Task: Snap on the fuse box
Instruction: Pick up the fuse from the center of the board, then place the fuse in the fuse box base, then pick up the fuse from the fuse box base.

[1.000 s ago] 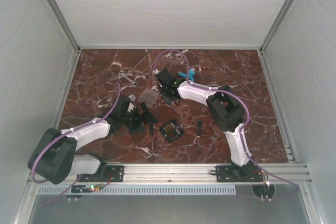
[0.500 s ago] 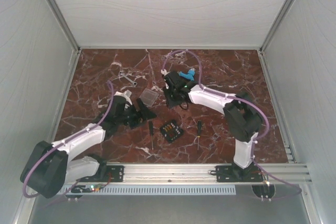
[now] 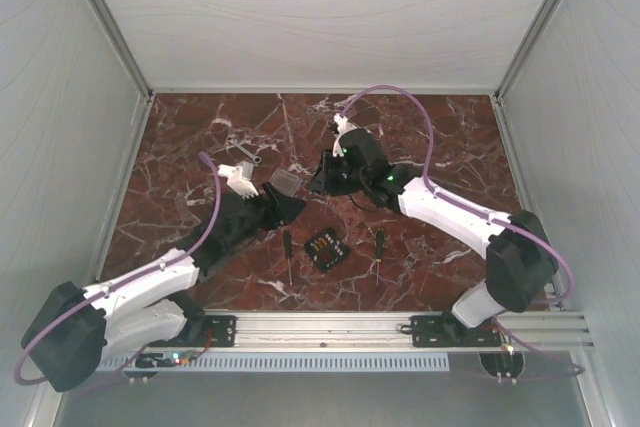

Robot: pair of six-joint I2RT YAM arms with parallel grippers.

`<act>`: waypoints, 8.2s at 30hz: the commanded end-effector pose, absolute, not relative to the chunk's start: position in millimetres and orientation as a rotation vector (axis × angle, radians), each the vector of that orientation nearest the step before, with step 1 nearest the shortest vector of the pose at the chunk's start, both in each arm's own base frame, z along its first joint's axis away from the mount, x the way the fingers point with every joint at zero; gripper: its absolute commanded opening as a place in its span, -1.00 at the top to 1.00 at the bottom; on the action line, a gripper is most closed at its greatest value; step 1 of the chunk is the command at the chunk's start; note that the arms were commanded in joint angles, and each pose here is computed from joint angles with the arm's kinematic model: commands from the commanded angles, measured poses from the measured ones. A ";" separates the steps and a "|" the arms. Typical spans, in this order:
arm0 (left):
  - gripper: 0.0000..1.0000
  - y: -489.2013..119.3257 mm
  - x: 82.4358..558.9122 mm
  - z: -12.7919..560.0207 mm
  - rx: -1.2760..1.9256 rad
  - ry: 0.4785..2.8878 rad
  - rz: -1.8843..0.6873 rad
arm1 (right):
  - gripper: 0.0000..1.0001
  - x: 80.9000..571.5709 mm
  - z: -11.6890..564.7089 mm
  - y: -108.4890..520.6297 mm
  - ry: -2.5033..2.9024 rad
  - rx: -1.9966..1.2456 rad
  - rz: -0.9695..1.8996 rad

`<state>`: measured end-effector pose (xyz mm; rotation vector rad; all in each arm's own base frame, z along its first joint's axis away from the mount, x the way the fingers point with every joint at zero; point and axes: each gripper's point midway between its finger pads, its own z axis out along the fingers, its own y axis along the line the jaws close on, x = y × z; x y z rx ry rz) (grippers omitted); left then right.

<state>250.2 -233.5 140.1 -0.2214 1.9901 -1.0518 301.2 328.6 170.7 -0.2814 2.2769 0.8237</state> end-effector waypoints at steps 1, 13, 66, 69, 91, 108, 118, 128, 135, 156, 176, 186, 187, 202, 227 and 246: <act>-0.08 -239.4 268.2 179.5 -0.161 1.796 -1.013 | 0.63 294.8 209.7 336.9 2.162 -0.209 0.978; 0.22 -266.2 268.7 207.5 -0.051 1.670 -1.016 | 0.62 286.1 219.2 328.3 2.129 -0.156 1.009; 1.00 -283.0 188.1 261.4 0.619 1.547 -1.393 | -0.24 197.9 308.3 269.5 1.570 -1.036 0.958; 1.00 -285.0 180.0 267.6 0.677 1.525 -1.421 | -0.17 184.3 304.9 273.4 1.581 -1.139 1.019; 1.00 -294.9 147.7 275.2 0.898 1.432 -1.563 | 0.57 144.0 287.6 301.2 1.530 -1.407 1.434; 1.00 -298.1 140.7 273.3 0.935 1.432 -1.586 | 1.00 141.2 284.2 304.3 1.510 -1.438 1.453; 0.43 -290.7 163.1 249.9 0.712 1.602 -1.490 | 1.00 166.6 250.8 296.8 1.763 -1.289 1.187; -0.09 -260.6 181.4 177.9 0.263 1.928 -1.356 | 1.00 191.9 192.3 282.0 2.059 -0.962 0.741; -0.10 -250.3 184.6 125.2 0.057 2.193 -1.256 | 1.00 195.6 147.8 271.9 2.144 -0.848 0.574; 0.25 -266.2 180.3 50.7 -0.109 2.608 -1.160 | 1.00 189.6 79.4 285.2 2.236 -0.849 0.349; 0.33 -272.0 184.7 29.2 -0.153 2.702 -1.118 | 1.00 186.7 53.9 290.0 2.295 -0.839 0.327; 0.36 -271.6 183.8 22.8 -0.172 2.725 -1.105 | 1.00 187.1 44.7 283.3 2.328 -0.837 0.264; 0.36 -271.5 183.7 22.5 -0.171 2.726 -1.105 | 1.00 188.2 45.6 282.9 2.325 -0.832 0.258; 0.37 -269.4 182.8 22.4 -0.186 2.728 -1.095 | 0.57 185.8 75.3 290.0 2.284 -0.804 0.353; 0.40 -266.8 184.7 17.8 -0.212 2.739 -1.085 | 0.70 210.9 42.6 241.9 2.521 -0.491 0.400; 0.41 -259.1 205.7 20.9 -0.278 2.691 -1.094 | 0.80 225.9 43.6 287.7 2.459 -0.558 0.578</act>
